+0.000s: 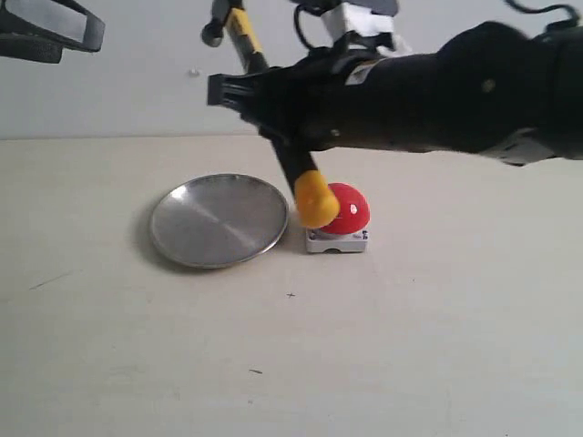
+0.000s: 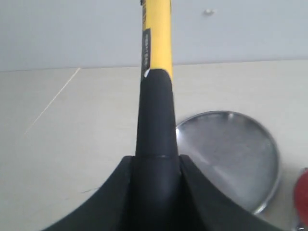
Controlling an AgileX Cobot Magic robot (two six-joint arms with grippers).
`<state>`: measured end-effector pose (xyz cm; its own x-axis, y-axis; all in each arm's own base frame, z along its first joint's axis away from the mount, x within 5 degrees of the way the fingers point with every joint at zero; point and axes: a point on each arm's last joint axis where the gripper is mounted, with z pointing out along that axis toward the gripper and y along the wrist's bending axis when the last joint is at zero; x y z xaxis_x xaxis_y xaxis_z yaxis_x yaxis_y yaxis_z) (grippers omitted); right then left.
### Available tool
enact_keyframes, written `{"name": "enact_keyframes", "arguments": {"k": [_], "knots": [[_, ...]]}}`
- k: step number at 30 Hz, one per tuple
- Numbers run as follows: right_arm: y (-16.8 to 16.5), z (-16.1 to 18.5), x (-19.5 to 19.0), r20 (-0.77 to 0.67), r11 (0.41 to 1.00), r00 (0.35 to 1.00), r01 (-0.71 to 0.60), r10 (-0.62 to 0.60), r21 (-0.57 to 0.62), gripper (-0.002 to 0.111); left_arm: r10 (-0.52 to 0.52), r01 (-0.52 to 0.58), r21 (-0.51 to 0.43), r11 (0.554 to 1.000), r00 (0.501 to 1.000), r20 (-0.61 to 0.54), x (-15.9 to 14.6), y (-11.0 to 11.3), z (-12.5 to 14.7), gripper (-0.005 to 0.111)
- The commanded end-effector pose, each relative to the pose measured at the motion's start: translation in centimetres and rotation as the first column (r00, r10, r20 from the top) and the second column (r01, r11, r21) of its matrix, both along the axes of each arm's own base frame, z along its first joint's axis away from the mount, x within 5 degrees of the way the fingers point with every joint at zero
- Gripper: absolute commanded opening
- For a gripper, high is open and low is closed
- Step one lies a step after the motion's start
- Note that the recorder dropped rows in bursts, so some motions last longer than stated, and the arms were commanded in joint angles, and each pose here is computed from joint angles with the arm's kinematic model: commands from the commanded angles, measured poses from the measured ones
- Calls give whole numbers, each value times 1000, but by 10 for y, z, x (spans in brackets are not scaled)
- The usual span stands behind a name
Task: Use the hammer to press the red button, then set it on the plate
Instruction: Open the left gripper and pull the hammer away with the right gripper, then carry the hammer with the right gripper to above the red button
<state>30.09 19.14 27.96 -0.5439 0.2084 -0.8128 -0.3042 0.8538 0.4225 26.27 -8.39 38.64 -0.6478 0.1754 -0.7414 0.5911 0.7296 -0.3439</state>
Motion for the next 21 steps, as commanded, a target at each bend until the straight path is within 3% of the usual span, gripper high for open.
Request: {"name": "enact_keyframes", "arguments": {"k": [1,3,9,13,18,21], "knots": [[-32,27,-7,95,998,995,11,-5,-67,0,10,-11,-36,999,1000,-15,-8,-1,-6,24],[-42,33,-13,85,995,996,-6,15,-98,0,35,-37,-57,998,999,-28,-10,-1,-18,1],[-52,48,-34,62,974,991,-100,115,-202,0,262,-254,-75,964,956,130,-21,16,-53,0],[-58,55,-44,62,957,989,-116,137,-265,0,425,-416,-93,905,866,262,-52,35,-78,0],[-69,54,-52,-12,947,997,-76,76,-311,0,505,-512,-88,854,777,377,-98,52,-101,0],[-75,49,-53,-53,932,998,-44,26,-360,0,556,-553,-140,821,719,417,-126,60,-109,0]]}}
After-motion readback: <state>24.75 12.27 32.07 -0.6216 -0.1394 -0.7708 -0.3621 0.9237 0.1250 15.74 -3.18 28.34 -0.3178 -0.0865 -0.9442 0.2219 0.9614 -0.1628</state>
